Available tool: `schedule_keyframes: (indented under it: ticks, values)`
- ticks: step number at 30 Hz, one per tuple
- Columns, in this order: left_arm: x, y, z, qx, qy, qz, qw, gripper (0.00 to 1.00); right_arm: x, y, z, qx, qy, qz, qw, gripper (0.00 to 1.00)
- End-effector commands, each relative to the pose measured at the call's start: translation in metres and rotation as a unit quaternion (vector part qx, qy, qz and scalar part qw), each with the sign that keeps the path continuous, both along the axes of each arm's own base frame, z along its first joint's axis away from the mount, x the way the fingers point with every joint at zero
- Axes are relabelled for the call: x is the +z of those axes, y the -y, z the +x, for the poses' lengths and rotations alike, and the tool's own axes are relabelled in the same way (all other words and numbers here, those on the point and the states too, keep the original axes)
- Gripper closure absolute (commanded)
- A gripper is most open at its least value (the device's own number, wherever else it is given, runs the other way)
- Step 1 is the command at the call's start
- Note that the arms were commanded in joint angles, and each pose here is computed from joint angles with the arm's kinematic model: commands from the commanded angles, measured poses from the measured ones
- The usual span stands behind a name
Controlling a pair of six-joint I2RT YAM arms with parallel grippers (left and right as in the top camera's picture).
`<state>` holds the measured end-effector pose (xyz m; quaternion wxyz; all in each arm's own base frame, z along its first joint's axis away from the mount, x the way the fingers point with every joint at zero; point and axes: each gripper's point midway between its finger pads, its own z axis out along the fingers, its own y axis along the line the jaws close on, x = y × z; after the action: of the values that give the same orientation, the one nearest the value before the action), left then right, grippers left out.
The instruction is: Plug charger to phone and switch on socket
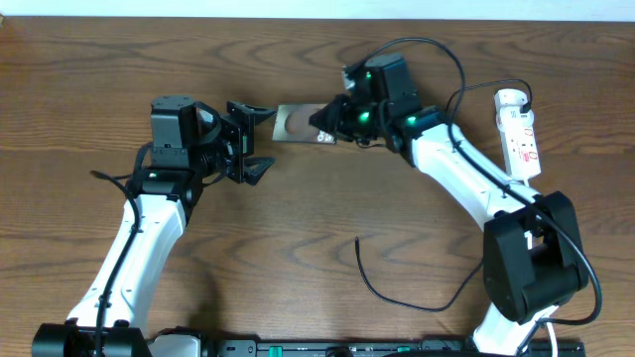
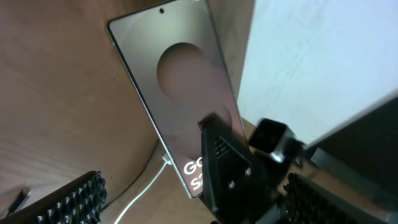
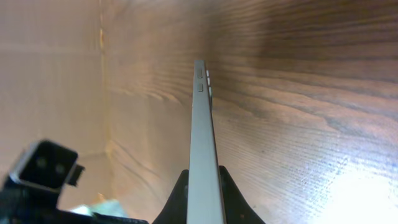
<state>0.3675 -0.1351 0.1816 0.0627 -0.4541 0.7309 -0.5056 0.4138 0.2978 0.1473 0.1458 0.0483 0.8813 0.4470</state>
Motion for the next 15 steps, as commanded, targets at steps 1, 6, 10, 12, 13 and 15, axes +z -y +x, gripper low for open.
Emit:
schedule_keyframes:
  ticks: [1,6,10,12,13,15]
  values:
    - [0.026,0.001,0.009,-0.027,0.074,0.018,0.997,0.10,0.017,0.000,0.004,-0.050,-0.088,0.069,0.992,0.99]
    - [0.036,-0.002,0.018,-0.020,0.107,0.021,0.994,0.10,0.042,-0.005,0.011,-0.065,-0.131,0.143,0.979,0.99]
    - [0.045,-0.008,0.027,-0.011,0.140,0.033,0.989,0.10,0.062,-0.011,0.015,-0.071,-0.154,0.192,0.967,0.99]
    - [0.049,-0.013,0.031,-0.004,0.156,0.039,0.987,0.10,0.069,-0.014,0.016,-0.073,-0.167,0.209,0.961,0.99]
    - [0.051,-0.015,0.033,0.000,0.161,0.040,0.986,0.10,0.072,-0.016,0.015,-0.073,-0.172,0.216,0.958,0.99]
    - [0.057,-0.018,0.038,0.008,0.177,0.043,0.983,0.10,0.075,-0.017,0.016,-0.076,-0.178,0.224,0.955,0.99]
